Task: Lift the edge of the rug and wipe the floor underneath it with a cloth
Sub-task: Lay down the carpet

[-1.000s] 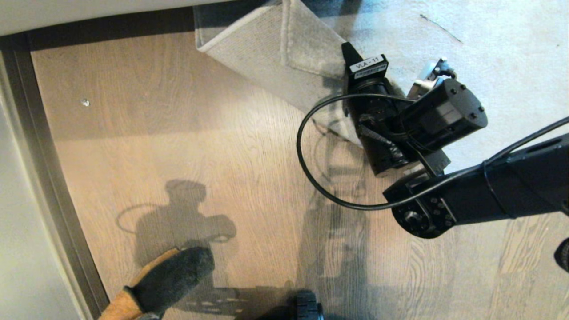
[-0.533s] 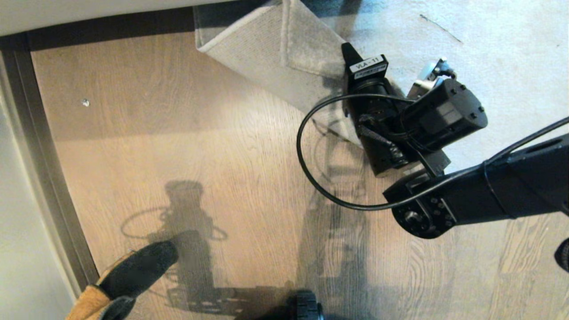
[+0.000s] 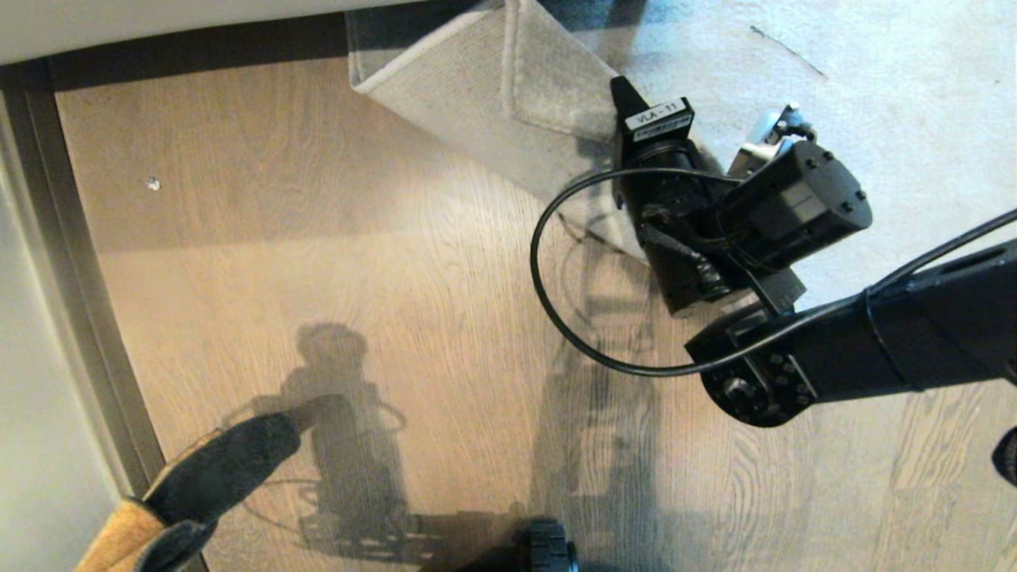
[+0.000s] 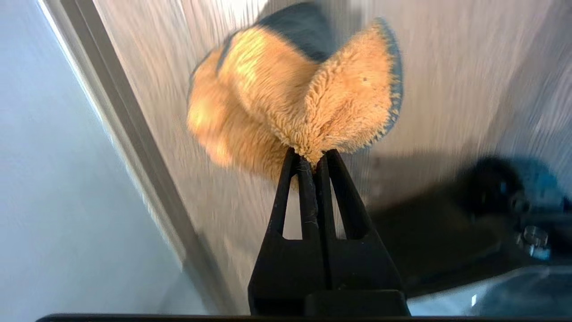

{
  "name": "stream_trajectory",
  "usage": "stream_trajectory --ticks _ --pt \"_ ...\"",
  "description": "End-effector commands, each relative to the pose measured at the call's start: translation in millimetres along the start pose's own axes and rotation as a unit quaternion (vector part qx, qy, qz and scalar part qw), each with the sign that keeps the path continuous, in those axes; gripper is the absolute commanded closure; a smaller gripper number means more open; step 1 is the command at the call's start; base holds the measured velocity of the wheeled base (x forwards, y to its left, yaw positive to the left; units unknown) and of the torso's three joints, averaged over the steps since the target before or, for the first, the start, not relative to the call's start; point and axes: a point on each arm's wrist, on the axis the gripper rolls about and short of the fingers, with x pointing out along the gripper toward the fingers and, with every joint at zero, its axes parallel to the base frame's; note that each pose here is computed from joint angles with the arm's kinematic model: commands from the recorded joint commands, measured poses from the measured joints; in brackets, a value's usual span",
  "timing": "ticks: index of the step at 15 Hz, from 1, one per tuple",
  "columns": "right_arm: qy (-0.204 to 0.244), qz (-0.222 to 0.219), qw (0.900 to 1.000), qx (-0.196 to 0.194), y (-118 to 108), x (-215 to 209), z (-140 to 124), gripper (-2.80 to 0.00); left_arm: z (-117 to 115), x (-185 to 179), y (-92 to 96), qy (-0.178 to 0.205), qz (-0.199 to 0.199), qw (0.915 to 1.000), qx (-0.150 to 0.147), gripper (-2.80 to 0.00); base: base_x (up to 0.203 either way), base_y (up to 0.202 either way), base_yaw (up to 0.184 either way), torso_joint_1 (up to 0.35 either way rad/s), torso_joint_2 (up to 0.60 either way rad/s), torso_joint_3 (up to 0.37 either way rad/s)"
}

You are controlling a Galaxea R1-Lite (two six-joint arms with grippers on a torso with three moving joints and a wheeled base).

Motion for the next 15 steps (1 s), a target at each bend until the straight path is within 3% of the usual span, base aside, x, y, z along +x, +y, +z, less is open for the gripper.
stream_trajectory --ticks 1,15 --pt "-0.014 0.017 1.000 0.010 3 0 2 0.00 -4 -7 -0.3 -0.052 0.001 0.9986 0.001 0.00 0.000 0.000 0.000 0.000 0.00 0.000" --pt "0.001 -0.002 1.000 -0.003 4 -14 9 0.00 -4 -7 -0.2 -0.054 0.003 0.9985 0.001 0.00 0.000 0.000 0.000 0.000 0.00 0.000"
